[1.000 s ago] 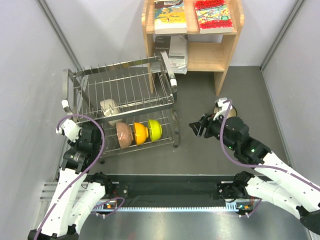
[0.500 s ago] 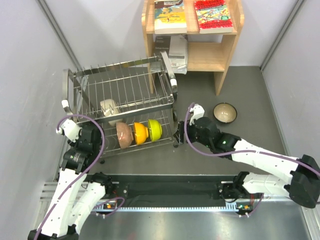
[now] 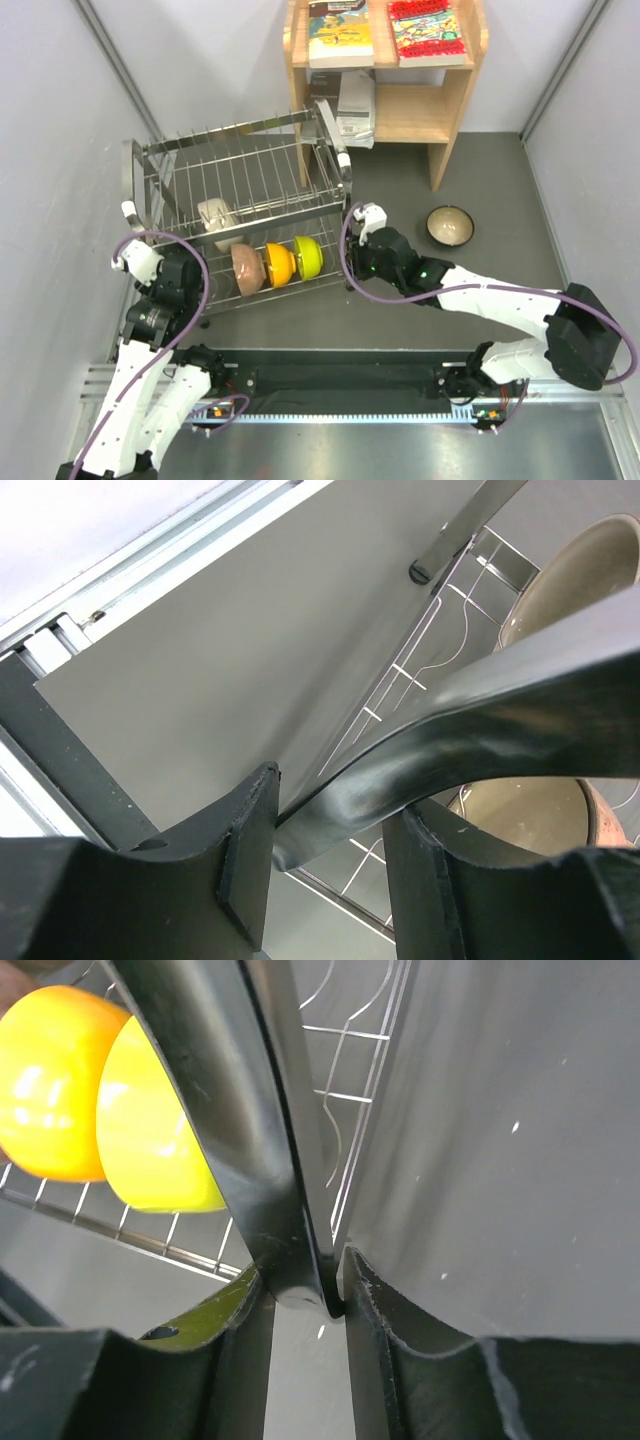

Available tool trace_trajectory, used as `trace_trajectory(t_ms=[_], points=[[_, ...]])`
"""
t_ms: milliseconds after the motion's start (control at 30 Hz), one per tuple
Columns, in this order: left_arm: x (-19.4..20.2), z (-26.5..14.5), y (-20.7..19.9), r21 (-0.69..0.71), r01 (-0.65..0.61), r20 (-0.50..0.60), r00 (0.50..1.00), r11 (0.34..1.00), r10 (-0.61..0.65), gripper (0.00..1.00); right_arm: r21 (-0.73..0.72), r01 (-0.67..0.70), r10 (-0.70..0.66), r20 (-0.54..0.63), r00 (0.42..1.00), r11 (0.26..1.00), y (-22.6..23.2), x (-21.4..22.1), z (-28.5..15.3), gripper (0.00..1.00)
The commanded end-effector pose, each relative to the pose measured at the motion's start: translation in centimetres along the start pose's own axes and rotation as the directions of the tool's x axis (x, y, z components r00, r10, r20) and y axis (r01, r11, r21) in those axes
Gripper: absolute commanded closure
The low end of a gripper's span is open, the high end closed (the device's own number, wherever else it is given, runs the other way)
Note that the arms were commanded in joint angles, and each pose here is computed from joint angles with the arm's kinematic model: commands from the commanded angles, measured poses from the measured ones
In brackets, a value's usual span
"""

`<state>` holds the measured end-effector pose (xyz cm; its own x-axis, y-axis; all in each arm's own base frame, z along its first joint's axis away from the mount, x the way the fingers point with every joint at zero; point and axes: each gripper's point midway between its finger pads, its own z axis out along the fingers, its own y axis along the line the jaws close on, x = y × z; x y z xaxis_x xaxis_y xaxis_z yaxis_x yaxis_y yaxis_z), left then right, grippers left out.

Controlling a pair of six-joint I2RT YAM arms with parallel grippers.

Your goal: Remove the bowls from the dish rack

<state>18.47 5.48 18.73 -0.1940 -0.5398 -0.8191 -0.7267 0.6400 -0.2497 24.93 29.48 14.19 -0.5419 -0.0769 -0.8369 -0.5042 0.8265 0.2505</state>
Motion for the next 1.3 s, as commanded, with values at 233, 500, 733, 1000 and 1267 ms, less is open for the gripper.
trace_trajectory(t_ms=[233, 500, 733, 1000, 1267], points=[[-3.7, 0.7, -0.6, -0.046, 0.085, 0.164, 0.984, 0.995, -0.077, 1.00, 0.010, -0.002, 0.001, 0.144, 0.990, 1.000, 1.9, -6.1, 3.5, 0.98], [-3.4, 2.1, -3.2, -0.007, 0.060, 0.147, 0.987, 0.998, -0.058, 1.00, 0.018, -0.003, 0.000, 0.140, 0.990, 1.000, 1.4, -6.6, 5.9, 0.98], [-1.7, 3.7, -6.0, 0.036, -0.022, 0.077, 0.997, 0.999, 0.020, 1.00, 0.015, 0.002, -0.004, 0.137, 0.991, 1.000, 0.8, -7.2, 7.4, 0.98], [-1.1, 4.7, -7.5, 0.064, -0.092, 0.060, 0.994, 0.994, 0.088, 1.00, 0.019, 0.007, -0.010, 0.159, 0.987, 1.000, -0.1, -8.7, 8.3, 0.97], [-1.4, 3.8, -8.9, 0.124, -0.111, 0.020, 0.994, 0.986, 0.110, 0.71, -0.019, -0.004, 0.007, 0.166, 0.986, 1.000, -0.3, -9.1, 7.4, 0.55]])
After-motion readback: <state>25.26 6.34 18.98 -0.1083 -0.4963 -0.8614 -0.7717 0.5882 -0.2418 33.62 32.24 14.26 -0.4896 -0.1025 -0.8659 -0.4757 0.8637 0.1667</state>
